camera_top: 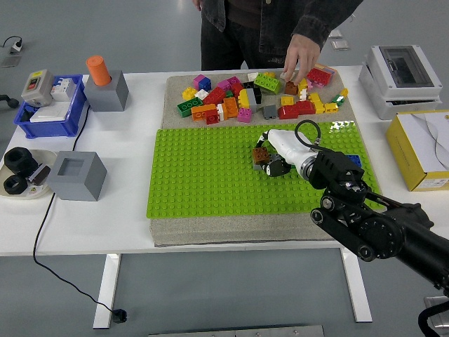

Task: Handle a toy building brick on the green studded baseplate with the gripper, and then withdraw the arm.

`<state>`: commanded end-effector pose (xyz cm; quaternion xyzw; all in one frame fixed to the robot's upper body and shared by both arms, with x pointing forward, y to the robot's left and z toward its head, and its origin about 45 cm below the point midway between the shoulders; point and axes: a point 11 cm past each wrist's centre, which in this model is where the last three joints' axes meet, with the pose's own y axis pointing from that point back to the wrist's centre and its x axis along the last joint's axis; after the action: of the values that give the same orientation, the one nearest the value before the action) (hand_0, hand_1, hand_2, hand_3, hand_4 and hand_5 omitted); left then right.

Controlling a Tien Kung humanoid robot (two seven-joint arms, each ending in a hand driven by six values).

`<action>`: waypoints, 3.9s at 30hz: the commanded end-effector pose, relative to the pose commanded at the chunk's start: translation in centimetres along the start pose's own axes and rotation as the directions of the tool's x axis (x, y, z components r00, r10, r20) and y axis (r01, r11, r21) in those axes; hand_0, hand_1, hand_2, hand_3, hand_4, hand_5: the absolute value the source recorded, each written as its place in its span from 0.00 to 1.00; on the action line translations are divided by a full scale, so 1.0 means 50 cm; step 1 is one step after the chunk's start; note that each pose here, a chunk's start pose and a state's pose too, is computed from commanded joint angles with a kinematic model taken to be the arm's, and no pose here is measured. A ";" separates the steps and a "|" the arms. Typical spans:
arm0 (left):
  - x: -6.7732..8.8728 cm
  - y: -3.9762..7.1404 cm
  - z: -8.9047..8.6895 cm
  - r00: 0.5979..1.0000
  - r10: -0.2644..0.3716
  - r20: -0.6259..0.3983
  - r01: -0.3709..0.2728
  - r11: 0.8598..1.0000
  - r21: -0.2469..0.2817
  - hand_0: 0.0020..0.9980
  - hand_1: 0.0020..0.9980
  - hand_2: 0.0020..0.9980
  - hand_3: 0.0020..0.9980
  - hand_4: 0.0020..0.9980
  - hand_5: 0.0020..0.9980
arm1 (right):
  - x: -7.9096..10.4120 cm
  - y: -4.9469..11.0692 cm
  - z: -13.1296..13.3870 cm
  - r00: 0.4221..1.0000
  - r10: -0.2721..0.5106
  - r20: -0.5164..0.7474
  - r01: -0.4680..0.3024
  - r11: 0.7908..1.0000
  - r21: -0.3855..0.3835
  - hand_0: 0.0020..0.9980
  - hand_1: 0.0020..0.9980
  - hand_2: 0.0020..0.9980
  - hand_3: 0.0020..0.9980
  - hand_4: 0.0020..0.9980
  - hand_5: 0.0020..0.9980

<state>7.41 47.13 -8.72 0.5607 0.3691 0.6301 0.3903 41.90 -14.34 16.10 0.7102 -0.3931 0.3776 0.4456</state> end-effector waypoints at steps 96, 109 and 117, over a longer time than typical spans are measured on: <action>-0.003 0.000 0.000 1.000 -0.004 -0.003 0.004 1.000 -0.001 0.66 0.64 0.61 0.63 0.69 0.24 | 0.014 0.008 0.003 1.000 0.001 -0.006 -0.001 1.000 0.002 0.79 0.83 0.95 0.85 0.75 0.14; -0.005 0.000 -0.005 1.000 -0.006 -0.009 0.006 1.000 0.003 0.66 0.64 0.61 0.63 0.69 0.24 | 0.053 0.043 -0.011 0.992 0.073 -0.103 -0.067 0.996 0.060 0.80 0.83 0.95 0.80 0.85 0.24; -0.005 0.000 -0.005 1.000 -0.006 -0.007 0.006 1.000 0.003 0.66 0.64 0.61 0.62 0.69 0.24 | 0.062 0.051 -0.030 0.983 0.097 -0.155 -0.082 0.992 0.096 0.83 0.85 0.94 0.63 0.84 0.48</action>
<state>7.18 46.91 -8.86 0.5579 0.3730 0.6305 0.3899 40.62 -14.38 20.17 0.6786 -0.3706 0.4699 0.4259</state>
